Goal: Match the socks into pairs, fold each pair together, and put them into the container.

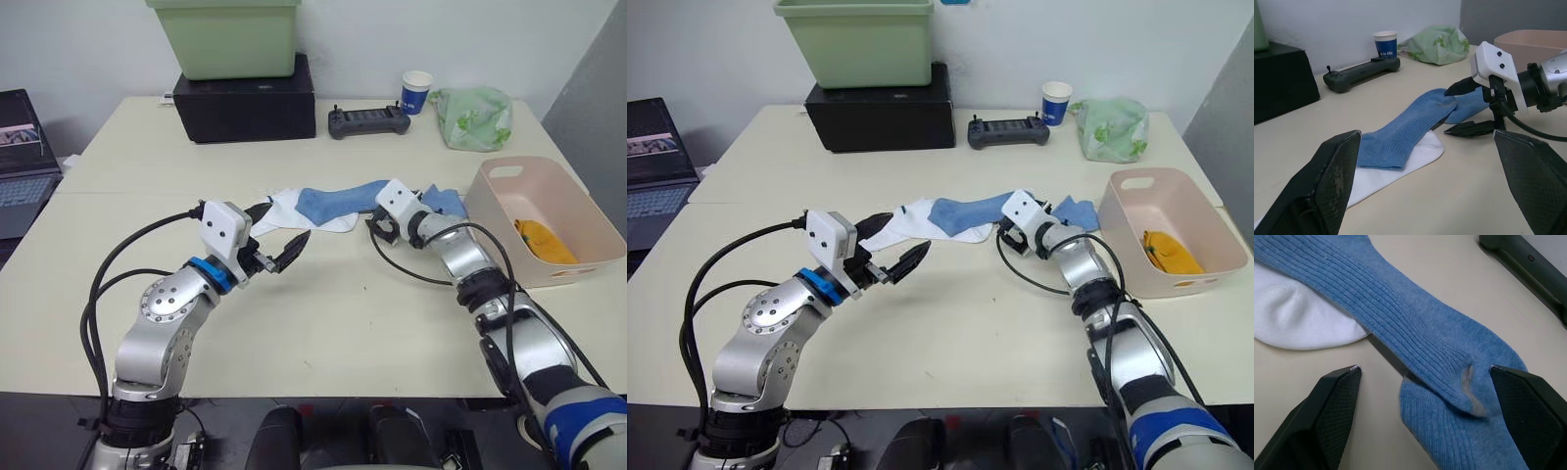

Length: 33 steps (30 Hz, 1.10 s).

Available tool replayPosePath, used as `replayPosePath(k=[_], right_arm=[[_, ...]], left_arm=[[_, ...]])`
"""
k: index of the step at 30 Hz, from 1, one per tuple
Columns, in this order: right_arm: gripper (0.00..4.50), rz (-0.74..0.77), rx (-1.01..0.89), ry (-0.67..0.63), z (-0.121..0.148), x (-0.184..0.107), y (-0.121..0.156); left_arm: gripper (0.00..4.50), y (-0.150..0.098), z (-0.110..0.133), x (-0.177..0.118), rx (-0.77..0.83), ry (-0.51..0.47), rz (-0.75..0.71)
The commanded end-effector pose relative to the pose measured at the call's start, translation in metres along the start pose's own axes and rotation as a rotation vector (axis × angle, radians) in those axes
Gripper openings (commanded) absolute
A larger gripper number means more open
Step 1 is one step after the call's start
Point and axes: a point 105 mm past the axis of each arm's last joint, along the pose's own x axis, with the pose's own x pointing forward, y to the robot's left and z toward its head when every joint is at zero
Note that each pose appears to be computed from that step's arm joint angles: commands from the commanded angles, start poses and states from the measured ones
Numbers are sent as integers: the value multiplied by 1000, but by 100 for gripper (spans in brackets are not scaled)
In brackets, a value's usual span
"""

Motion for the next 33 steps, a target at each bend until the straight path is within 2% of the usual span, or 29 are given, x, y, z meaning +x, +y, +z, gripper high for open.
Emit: replayPosePath(k=[1, 2, 9, 13, 19, 23, 27, 33], right_arm=[[412, -34, -21, -58, 17, 2, -10], [395, -32, -23, -58, 17, 3, -9], [138, -33, -12, -39, 11, 6, -8], [1, -38, -2, -83, 20, 6, -11], [1, 39, -41, -196, 42, -3, -8], [1, 140, -76, -237, 51, -22, 2], [1, 267, -218, -202, 45, -61, 21], [1, 314, -233, -143, 34, -98, 37]], left_arm=[[450, -7, 14, 0, 29, -53, -12], [450, -7, 14, 1, 30, -54, -12], [450, -9, 16, 3, 36, -69, -10], [450, -8, 15, 4, 37, -70, -4], [450, 0, 10, 1, 55, -47, 9], [450, 9, 7, -8, 86, -13, 21], [450, 6, -3, -21, 71, 40, -19], [450, 9, -6, -28, 57, 77, -53]])
